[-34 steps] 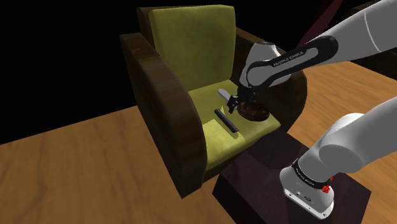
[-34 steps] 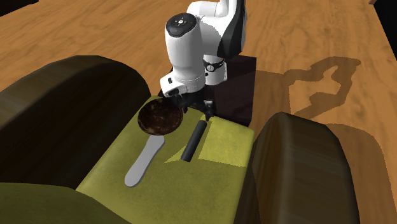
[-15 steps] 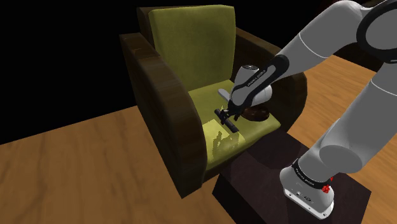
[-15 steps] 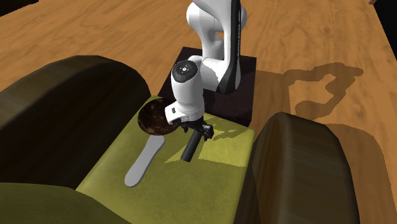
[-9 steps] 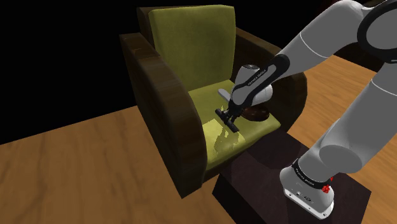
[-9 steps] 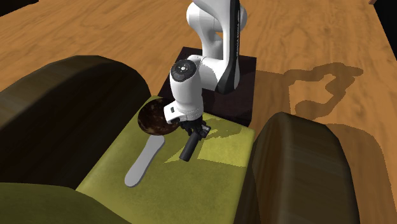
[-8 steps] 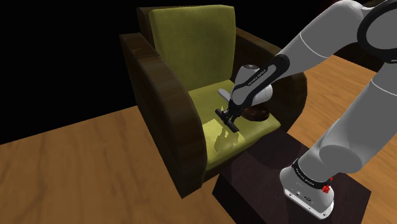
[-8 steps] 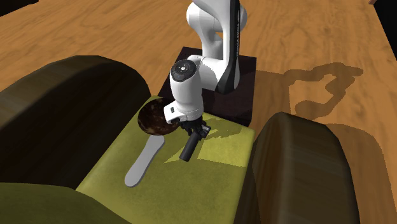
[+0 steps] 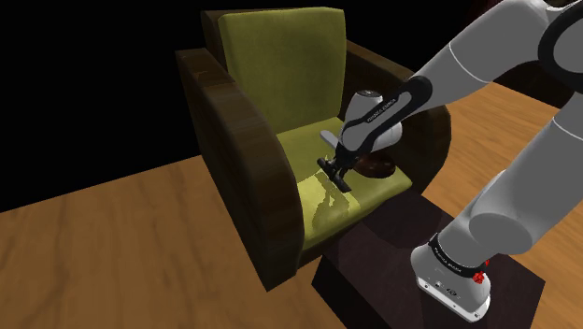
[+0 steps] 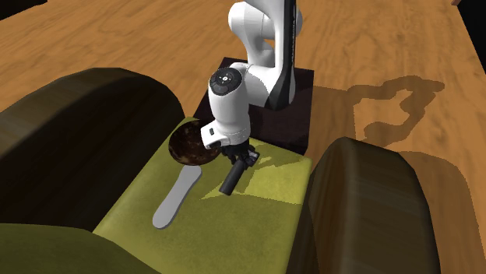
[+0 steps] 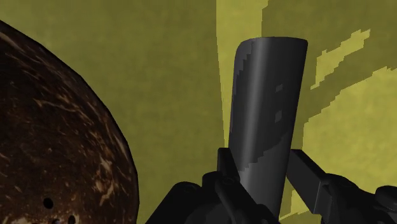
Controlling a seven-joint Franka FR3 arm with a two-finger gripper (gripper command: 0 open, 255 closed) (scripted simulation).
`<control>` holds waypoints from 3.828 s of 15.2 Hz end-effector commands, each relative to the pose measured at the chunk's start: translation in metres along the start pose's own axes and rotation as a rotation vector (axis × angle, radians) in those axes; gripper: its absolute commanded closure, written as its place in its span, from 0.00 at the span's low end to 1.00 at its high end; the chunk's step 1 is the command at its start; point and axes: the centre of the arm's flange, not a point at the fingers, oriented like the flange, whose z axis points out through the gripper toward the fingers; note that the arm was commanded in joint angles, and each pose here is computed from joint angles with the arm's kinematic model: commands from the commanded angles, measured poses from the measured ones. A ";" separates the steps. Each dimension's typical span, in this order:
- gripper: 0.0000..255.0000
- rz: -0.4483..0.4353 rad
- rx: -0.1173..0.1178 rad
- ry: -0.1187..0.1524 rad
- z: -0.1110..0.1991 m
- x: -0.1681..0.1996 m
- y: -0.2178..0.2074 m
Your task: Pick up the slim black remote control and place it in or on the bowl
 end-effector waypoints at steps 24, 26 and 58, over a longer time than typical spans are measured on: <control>1.00 -0.001 0.000 -0.001 -0.108 -0.007 0.044; 1.00 -0.001 0.000 -0.001 -0.108 -0.009 0.070; 0.00 -0.001 0.000 -0.001 -0.051 -0.018 0.169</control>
